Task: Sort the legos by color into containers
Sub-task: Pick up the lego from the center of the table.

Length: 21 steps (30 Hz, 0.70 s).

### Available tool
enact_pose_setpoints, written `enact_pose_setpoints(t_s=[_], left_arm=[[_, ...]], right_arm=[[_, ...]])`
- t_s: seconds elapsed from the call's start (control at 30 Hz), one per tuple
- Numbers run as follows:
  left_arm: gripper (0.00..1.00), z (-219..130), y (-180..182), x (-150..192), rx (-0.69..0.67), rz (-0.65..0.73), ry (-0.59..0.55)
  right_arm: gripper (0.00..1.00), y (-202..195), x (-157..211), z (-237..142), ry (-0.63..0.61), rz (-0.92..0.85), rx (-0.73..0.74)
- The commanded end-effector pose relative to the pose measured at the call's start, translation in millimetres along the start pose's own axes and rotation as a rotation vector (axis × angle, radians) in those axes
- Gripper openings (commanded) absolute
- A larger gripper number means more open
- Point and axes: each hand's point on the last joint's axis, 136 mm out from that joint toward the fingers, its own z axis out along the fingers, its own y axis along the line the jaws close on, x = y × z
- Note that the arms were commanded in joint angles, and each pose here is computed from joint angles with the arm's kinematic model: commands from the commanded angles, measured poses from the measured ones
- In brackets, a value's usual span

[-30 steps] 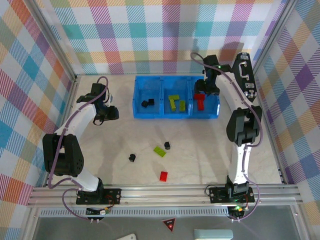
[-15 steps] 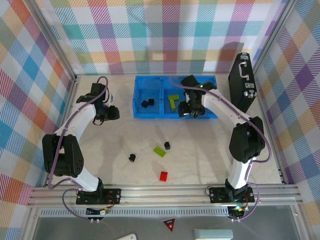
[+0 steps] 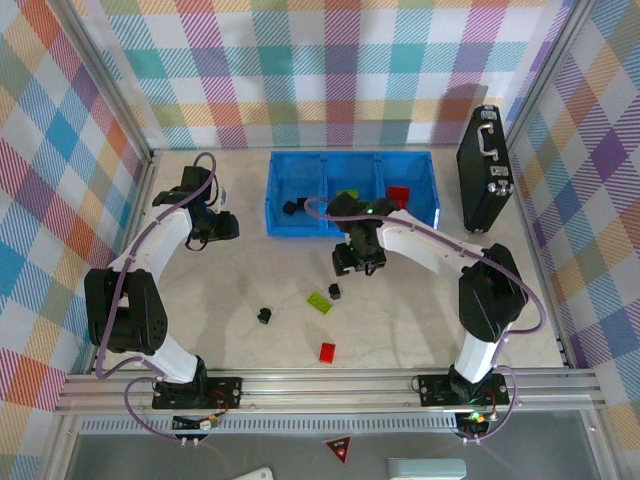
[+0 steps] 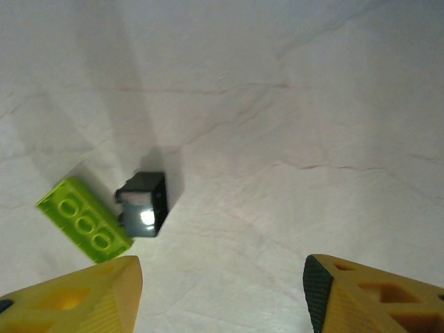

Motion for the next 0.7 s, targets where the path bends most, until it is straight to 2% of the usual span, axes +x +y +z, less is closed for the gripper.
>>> enact_pose_setpoints(t_s=[0.0, 0.27, 0.67], left_arm=[[0.42, -9.6, -2.1, -2.0, 0.02, 0.006, -0.025], [0.42, -9.8, -1.5, -1.8, 0.015, 0.009, -0.025], [0.41, -7.8, -2.0, -1.3, 0.018, 0.011, -0.018]], right_arm=[[0.63, 17.1, 7.3, 8.4, 0.024, 0.019, -0.027], [0.59, 44.0, 16.0, 34.3, 0.069, 0.017, -0.046], [0.53, 45.5, 26.4, 70.9, 0.128, 0.032, -0.031]])
